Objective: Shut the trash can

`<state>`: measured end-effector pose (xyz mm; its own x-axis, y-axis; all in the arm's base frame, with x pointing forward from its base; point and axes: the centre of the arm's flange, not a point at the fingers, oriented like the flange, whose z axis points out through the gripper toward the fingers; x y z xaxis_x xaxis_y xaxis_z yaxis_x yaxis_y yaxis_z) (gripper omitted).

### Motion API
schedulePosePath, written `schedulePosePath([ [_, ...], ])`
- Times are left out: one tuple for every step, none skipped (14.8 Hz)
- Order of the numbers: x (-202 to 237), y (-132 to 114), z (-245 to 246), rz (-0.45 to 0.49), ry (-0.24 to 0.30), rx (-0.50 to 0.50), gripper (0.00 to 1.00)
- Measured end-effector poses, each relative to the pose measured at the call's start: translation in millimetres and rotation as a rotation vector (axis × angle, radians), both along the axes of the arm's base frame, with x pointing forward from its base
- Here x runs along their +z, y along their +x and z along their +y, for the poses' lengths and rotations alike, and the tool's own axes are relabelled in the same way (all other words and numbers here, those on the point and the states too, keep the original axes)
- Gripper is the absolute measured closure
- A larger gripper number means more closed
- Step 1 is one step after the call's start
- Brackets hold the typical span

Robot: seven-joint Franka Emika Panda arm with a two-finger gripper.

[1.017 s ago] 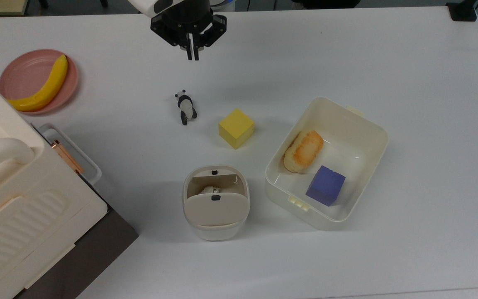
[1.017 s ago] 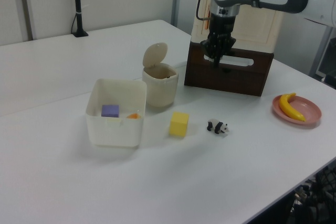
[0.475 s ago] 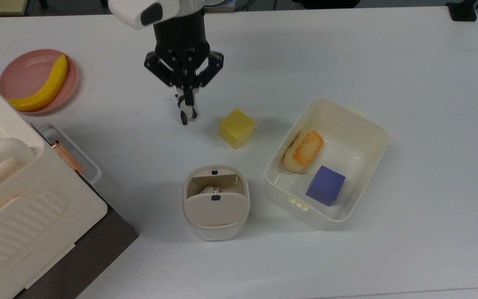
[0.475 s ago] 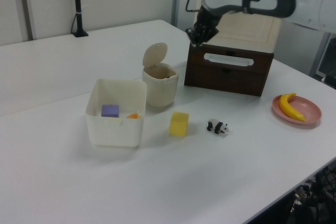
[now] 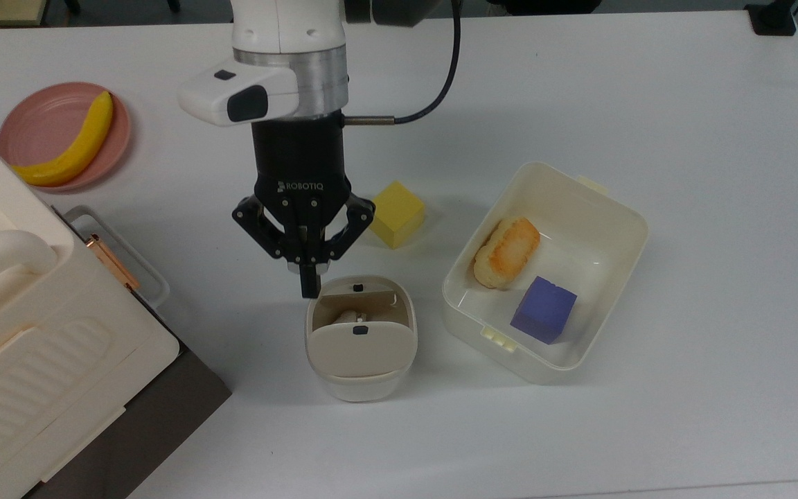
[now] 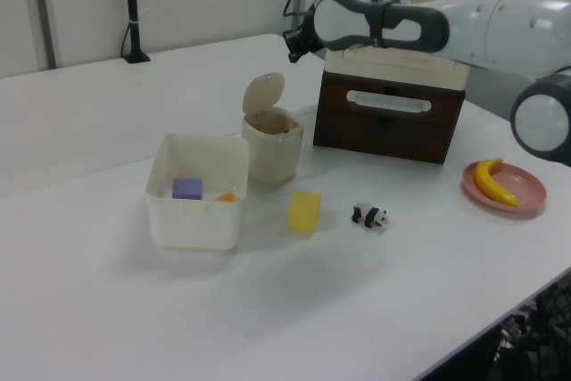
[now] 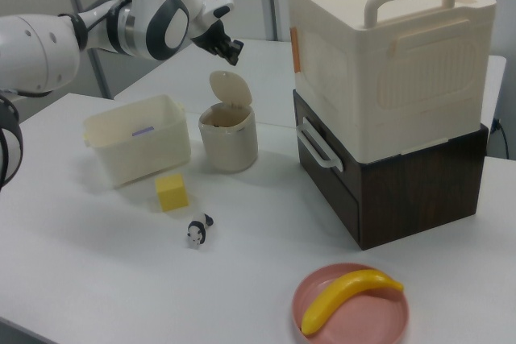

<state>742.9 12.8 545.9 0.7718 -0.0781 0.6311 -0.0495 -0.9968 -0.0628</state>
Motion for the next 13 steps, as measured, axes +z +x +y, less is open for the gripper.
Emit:
schedulePosePath([
  [-3.8,4.0,1.4,-0.023,0.005,-0.005,0.99],
  [-9.1,7.9,3.0,-0.037,0.011,-0.012,0.99],
  [-15.0,11.9,4.6,-0.045,0.016,-0.018,0.99],
  [-21.7,16.2,7.0,-0.052,0.014,-0.019,0.99],
  [-27.9,20.1,10.8,-0.056,0.014,-0.021,0.99],
  [-33.5,23.1,15.6,-0.055,0.012,-0.022,0.99],
  [-37.1,25.1,19.7,-0.054,0.009,-0.023,0.99],
  [-39.5,26.2,23.1,-0.052,0.009,-0.025,0.99],
  [-40.1,26.8,25.5,-0.053,0.010,-0.026,0.99],
  [-40.5,27.0,26.8,-0.052,0.010,-0.025,0.99],
  [-40.9,27.0,27.2,-0.052,0.010,-0.024,0.99],
  [-43.8,26.9,27.1,-0.036,0.009,-0.025,0.99],
  [-49.3,26.3,26.9,-0.003,0.006,-0.026,0.99],
])
